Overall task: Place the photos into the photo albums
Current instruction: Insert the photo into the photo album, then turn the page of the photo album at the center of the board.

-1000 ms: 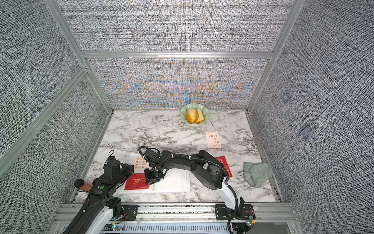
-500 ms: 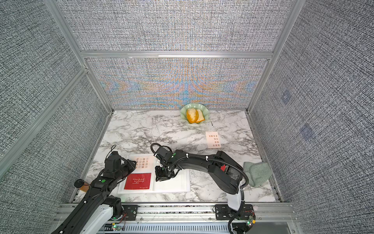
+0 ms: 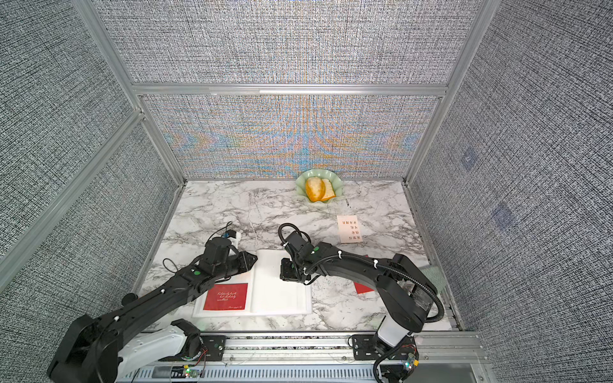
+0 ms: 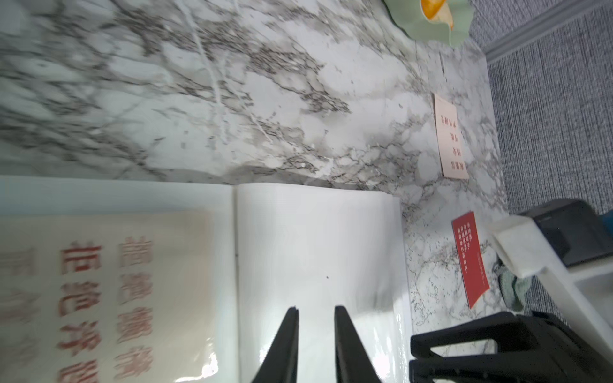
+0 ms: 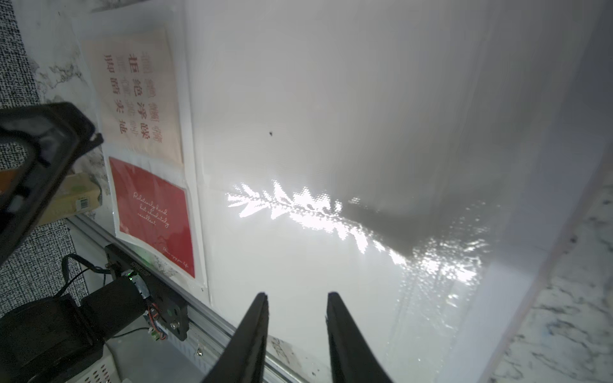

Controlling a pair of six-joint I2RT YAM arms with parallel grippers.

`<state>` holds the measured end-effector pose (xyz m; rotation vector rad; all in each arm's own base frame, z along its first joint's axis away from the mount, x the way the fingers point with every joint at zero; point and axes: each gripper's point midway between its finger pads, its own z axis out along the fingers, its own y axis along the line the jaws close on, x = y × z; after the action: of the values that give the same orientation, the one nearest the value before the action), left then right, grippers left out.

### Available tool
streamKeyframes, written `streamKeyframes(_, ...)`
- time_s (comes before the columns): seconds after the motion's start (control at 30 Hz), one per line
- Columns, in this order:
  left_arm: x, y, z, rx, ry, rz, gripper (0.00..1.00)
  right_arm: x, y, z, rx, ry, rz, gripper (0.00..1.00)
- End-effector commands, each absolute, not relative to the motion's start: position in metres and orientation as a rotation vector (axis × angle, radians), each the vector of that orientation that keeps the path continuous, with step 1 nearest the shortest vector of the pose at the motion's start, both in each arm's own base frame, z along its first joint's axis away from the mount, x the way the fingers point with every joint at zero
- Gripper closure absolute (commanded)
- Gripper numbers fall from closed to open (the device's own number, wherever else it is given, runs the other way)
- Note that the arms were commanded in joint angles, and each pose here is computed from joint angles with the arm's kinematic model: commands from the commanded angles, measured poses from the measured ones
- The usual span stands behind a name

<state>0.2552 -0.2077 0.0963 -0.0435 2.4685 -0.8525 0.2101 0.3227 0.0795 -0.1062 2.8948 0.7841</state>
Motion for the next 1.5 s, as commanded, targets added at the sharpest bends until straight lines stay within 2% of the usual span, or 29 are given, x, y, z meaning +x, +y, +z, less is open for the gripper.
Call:
streamKeyframes(0.0, 0.254, -0.234, 0.094, 0.092, 2.493, -0.896, 0.77, 0.218, 0.319, 0.083, -0.044, 2.853, 0.788, 0.63)
streamKeyframes(0.27, 0.244, -0.262, 0.063, 0.180, 2.652, -0.860, 0.77, 0.220, 0.309, 0.077, 0.000, 2.850, 0.766, 0.61)
streamKeyframes(0.6, 0.237, -0.239, 0.033, 0.178, 2.799, -0.635, 0.78, 0.223, 0.306, 0.067, 0.028, 2.866, 0.754, 0.60)
streamKeyframes(1.0, 0.242, -0.209, 0.028, 0.110, 2.819, -0.415, 0.79, 0.227, 0.306, 0.061, 0.041, 2.870, 0.747, 0.60)
streamKeyframes(1.47, 0.240, -0.203, 0.028, 0.097, 2.821, -0.413, 0.79, 0.235, 0.320, 0.057, 0.011, 2.871, 0.770, 0.60)
